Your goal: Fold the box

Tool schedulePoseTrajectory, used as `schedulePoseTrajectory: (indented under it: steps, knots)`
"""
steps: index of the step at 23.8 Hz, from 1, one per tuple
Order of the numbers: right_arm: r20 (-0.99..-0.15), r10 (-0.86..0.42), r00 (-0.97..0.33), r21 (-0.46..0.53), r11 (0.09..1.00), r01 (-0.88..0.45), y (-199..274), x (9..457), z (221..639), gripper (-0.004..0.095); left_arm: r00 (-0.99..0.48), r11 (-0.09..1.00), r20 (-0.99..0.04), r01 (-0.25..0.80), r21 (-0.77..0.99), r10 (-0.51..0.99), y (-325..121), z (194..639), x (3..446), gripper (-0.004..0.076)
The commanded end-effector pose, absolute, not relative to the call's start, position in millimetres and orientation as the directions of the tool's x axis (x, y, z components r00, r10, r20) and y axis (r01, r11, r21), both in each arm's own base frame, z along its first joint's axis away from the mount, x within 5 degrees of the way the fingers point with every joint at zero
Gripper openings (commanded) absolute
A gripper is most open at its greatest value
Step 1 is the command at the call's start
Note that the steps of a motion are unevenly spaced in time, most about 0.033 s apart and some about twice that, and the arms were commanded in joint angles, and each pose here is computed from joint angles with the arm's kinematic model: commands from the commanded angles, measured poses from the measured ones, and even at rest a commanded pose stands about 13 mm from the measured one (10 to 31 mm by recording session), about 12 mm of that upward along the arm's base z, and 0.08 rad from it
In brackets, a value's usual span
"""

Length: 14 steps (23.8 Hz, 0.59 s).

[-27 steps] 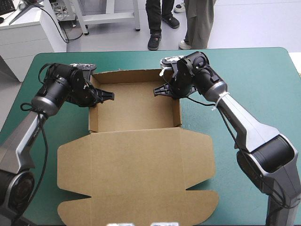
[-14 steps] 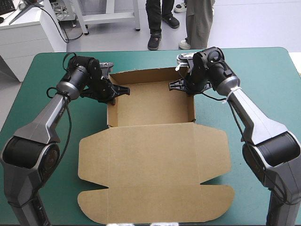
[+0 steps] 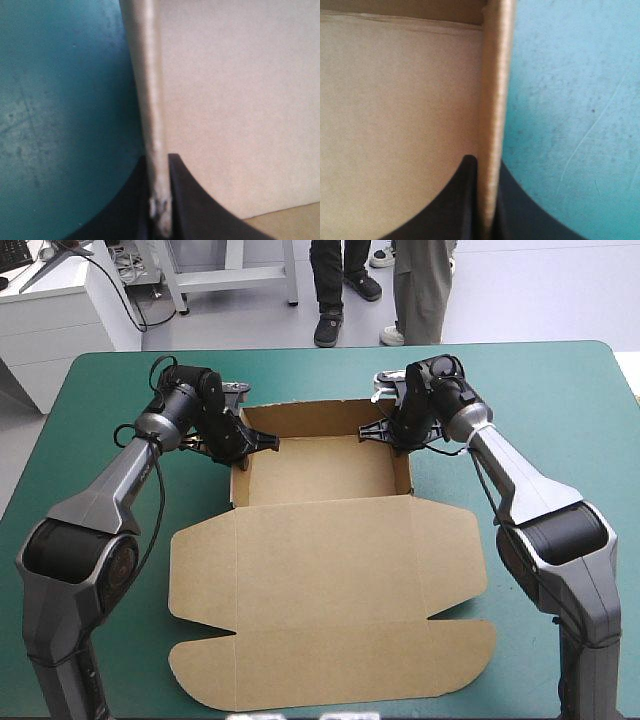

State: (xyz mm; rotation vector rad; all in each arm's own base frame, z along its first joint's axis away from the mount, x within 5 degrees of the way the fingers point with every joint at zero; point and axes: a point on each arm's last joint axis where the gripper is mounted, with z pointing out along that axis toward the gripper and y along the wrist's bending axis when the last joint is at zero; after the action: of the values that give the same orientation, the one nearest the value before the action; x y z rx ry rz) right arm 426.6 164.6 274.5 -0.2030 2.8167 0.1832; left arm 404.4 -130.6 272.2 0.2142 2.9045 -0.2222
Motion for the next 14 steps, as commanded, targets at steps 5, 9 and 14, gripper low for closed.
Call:
schedulePoseTrajectory:
  steps: [5, 9, 14]
  knots:
    - [-0.323, -0.085, -0.943, 0.087, 0.989, -0.119, 162, 418, 295, 0.0468, -0.916, 0.959, -0.373, 0.226, -0.173, 0.148, -137, 311, 405, 0.0363]
    - [-0.375, -0.092, -0.923, 0.036, 0.993, -0.114, 156, 417, 310, 0.0482, -0.891, 0.944, -0.397, 0.297, -0.146, 0.219, -137, 320, 405, 0.0541]
    - [-0.473, -0.100, -0.875, -0.013, 0.994, -0.107, 146, 410, 346, 0.0482, -0.890, 0.942, -0.386, 0.311, -0.127, 0.242, -135, 330, 402, 0.0557]
